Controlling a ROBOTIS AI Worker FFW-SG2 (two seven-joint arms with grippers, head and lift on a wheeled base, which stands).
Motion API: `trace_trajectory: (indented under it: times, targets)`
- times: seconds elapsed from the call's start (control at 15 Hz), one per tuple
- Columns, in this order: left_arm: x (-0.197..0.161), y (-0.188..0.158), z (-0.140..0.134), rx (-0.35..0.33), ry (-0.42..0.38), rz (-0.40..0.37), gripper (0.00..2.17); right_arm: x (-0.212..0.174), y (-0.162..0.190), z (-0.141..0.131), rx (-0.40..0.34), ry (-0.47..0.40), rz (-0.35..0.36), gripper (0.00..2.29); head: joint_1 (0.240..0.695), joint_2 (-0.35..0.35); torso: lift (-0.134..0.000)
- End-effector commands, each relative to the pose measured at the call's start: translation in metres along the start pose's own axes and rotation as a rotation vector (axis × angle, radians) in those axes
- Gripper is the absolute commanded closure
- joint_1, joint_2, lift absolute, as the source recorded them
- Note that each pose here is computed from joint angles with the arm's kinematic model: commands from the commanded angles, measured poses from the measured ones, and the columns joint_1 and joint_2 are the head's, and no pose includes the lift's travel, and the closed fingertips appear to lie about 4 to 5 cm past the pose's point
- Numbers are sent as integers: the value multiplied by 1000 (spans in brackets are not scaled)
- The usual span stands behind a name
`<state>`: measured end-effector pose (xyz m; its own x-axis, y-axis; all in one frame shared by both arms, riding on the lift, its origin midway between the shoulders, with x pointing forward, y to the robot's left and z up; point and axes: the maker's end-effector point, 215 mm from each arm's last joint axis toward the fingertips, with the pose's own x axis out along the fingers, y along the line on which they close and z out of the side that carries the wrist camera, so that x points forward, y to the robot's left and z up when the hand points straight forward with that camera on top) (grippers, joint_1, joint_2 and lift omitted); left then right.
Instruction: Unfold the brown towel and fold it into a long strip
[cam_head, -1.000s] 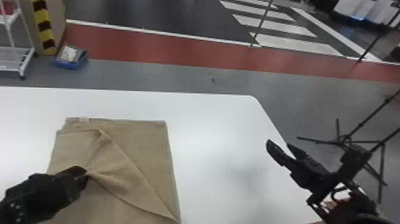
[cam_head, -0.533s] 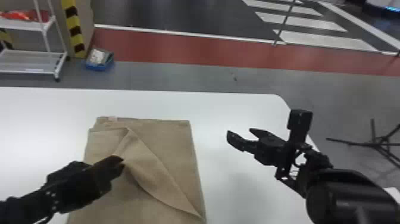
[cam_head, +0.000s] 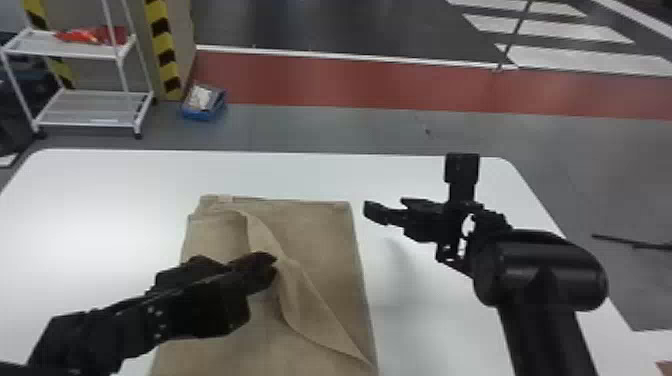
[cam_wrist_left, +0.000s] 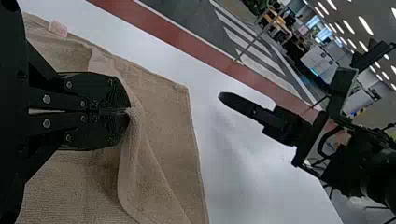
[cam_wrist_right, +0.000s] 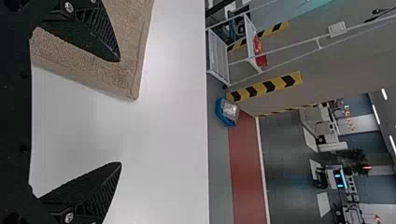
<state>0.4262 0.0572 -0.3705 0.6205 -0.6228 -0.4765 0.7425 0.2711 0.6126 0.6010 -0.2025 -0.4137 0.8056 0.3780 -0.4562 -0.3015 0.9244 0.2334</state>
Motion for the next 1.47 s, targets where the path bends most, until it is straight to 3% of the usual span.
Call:
trace_trajectory:
  times: [0.0, 0.4, 0.6, 0.93, 1.07, 1.27, 1.4]
  targets:
    - [3, -3, 9, 14, -19, -13, 2145, 19, 6, 6, 3, 19, 10, 90, 695, -156, -114]
    - [11, -13, 24, 47, -65, -59, 2145, 62, 25, -5, 15, 67, 52, 113, 695, -131, -114]
    - [12, -14, 23, 49, -72, -70, 2145, 68, 22, -16, -54, 128, 26, 178, 695, -132, -114]
    - [13, -16, 25, 54, -90, -86, 2145, 76, 21, -26, -128, 219, 2, 694, 695, -130, -114]
    - [12, -18, 23, 57, -90, -91, 2145, 76, 21, -29, -120, 232, 3, 1210, 695, -130, -114]
    - [13, -18, 23, 54, -98, -96, 2145, 75, 15, -33, -140, 267, -19, 1673, 695, -131, -114]
    - [13, -18, 27, 71, -112, -97, 2145, 73, 10, -39, -135, 287, -36, 1720, 695, -136, -114]
